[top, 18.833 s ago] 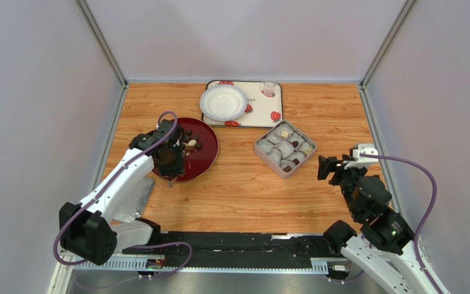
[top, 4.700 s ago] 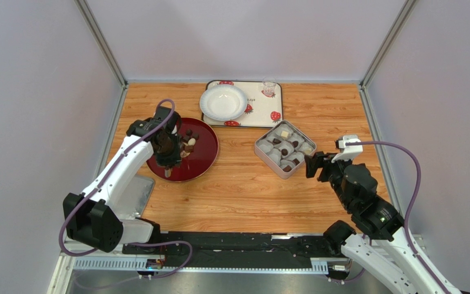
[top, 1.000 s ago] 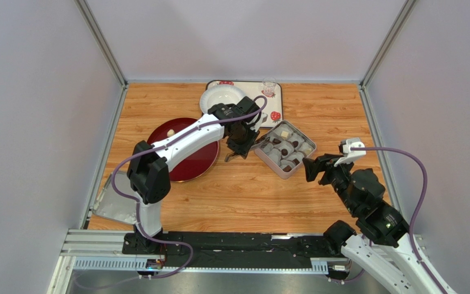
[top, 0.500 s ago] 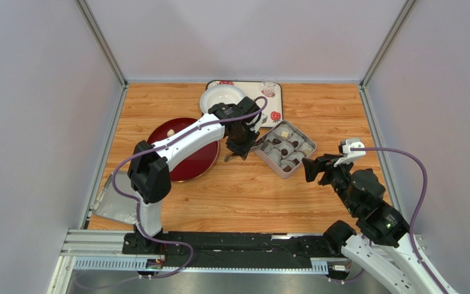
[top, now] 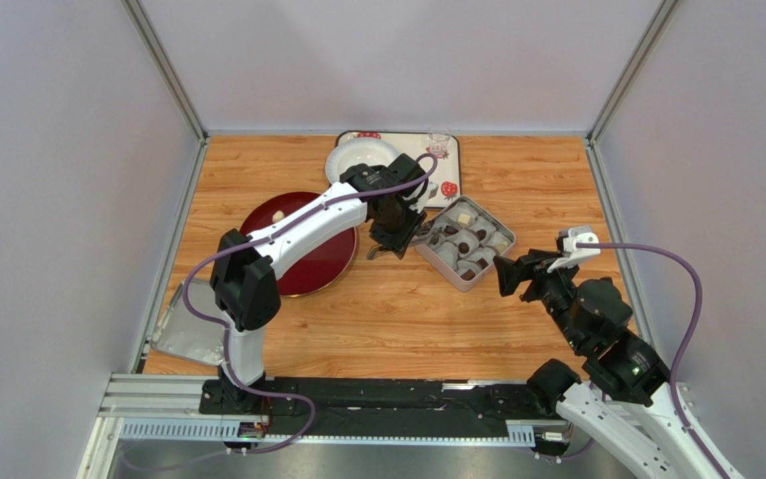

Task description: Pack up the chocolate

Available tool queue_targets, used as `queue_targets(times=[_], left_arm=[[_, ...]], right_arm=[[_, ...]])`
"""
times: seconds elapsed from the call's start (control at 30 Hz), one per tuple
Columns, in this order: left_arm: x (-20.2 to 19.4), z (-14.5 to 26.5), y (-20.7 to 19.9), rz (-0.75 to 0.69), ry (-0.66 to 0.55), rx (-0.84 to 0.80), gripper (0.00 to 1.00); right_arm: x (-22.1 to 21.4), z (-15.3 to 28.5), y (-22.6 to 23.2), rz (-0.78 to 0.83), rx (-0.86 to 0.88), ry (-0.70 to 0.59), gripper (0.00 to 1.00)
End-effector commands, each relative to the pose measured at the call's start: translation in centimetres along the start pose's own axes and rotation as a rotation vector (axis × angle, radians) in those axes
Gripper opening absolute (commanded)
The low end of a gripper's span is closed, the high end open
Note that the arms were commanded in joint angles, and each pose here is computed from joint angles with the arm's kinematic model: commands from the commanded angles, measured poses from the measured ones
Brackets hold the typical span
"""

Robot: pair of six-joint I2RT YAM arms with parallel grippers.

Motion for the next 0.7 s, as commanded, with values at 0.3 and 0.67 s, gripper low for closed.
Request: queue_targets(times=[0.3, 0.67], left_arm=[[2.4, 5.2, -0.2, 0.041, -0.221, 0.061, 0.41], [-1.5, 6.1, 3.0, 0.196, -0.329, 0.241, 0.4]], right_arm=[[0.7, 0.0, 0.0, 0.024, -0.008, -0.036, 0.77], [-1.2, -3.2, 0.2, 0.09, -0.085, 0.1, 0.77]])
Point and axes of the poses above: each gripper's point midway between its finger pads, its own z axis back along the fingers, its own y axis along the line the jaws close on, x = y × z, the point moved 9 cm from there along z, back along the fingers, and after that the axes turned 12 degrees about -z, right-handed, at the moved point
